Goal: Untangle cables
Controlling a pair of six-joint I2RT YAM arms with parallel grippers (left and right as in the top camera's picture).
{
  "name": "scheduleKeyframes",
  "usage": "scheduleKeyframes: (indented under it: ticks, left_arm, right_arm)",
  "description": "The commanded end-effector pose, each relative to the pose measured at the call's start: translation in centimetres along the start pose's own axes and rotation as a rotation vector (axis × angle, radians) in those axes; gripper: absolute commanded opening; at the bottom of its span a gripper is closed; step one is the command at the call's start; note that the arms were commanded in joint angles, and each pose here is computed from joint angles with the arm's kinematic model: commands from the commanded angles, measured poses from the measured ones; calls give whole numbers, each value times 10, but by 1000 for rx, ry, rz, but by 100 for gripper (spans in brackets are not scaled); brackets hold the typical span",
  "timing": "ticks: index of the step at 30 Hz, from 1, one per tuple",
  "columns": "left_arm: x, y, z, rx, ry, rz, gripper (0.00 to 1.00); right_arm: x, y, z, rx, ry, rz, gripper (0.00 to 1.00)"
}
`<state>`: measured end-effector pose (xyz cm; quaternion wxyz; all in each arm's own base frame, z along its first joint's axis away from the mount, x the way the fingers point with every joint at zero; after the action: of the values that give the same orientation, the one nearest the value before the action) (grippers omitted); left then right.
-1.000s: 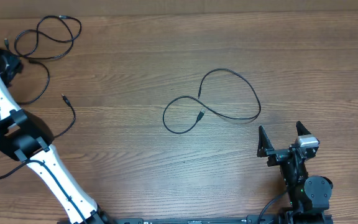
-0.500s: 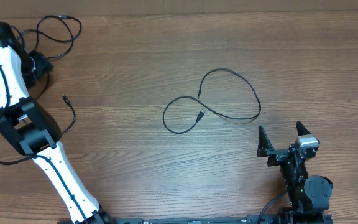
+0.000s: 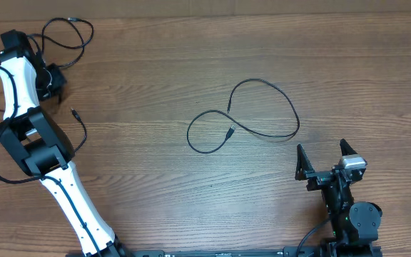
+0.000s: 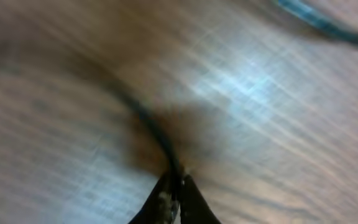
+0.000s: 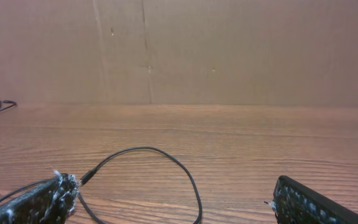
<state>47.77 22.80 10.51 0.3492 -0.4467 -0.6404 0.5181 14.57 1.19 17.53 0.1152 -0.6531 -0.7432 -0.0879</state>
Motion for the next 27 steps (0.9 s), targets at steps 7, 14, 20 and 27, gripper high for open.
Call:
scheduleKeyframes:
  ticks: [7, 14, 20, 27]
  left_arm:
    - [0, -18, 19, 125, -25, -59, 4]
    - [2, -49, 27, 202, -227, -77, 4]
    - [4, -83, 25, 189, -327, -86, 4]
    - [4, -98, 30, 215, -272, -79, 100]
  right_arm:
    - [0, 0, 3, 2, -2, -6, 100]
    - [0, 0, 3, 2, -2, -6, 100]
    - [0, 0, 3, 2, -2, -6, 100]
    - [0, 0, 3, 2, -2, -6, 100]
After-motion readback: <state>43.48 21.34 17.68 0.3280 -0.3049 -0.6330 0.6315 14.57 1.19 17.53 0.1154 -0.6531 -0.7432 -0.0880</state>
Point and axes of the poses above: each gripper's point midway between its finger pads, its own y axis out along the fingers, its own x axis along the line the jaws close on, z = x × y, the point moved 10 cm from there along -y, back along the fingers, and after that the axes turned 14 degrees about y, right-handed, at the moved point
